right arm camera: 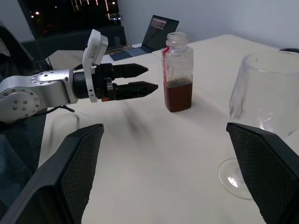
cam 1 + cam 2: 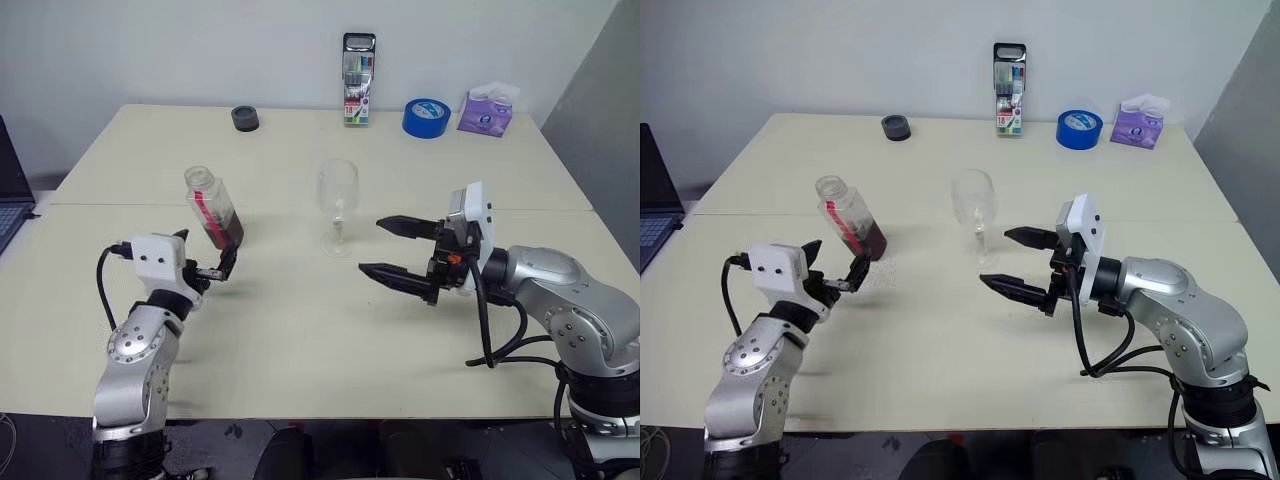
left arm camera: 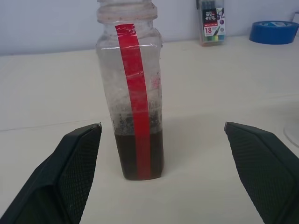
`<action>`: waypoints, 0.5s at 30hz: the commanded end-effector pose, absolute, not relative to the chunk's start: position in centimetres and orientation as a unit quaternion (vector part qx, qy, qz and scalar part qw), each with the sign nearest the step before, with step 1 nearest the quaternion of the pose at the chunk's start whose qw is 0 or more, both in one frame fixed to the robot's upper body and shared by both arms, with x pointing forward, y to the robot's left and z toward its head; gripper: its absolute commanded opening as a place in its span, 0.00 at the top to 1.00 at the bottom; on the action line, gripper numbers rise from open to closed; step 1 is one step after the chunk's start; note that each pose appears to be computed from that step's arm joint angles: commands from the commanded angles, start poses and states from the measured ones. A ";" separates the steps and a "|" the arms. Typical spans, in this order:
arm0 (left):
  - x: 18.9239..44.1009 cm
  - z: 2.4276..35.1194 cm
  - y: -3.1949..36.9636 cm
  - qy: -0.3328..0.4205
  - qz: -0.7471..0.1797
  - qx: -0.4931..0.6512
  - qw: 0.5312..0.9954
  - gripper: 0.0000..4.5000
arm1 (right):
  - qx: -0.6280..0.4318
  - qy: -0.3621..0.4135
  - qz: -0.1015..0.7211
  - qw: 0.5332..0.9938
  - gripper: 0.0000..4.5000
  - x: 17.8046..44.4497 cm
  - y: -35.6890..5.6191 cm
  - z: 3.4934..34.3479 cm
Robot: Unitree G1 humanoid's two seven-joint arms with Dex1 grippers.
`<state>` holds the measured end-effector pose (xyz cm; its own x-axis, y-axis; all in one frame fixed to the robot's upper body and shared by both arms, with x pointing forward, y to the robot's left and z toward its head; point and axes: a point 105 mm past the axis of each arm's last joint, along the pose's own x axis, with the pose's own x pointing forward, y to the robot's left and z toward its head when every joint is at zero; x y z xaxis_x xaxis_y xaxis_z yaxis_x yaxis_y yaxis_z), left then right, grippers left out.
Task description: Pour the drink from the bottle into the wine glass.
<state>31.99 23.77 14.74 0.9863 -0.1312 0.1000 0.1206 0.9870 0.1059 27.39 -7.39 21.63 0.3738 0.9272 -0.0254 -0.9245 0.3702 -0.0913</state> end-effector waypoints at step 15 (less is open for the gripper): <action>34.2 16.9 25.5 -0.091 -0.048 0.072 0.992 0.00 | -0.058 -0.050 0.548 0.833 0.00 27.3 -7.0 23.3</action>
<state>34.22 24.95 15.25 0.9866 -0.1130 0.1181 0.0985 0.9876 0.1220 27.86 -7.43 22.02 0.4116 0.9113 -0.0137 -0.9070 0.4082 -0.1033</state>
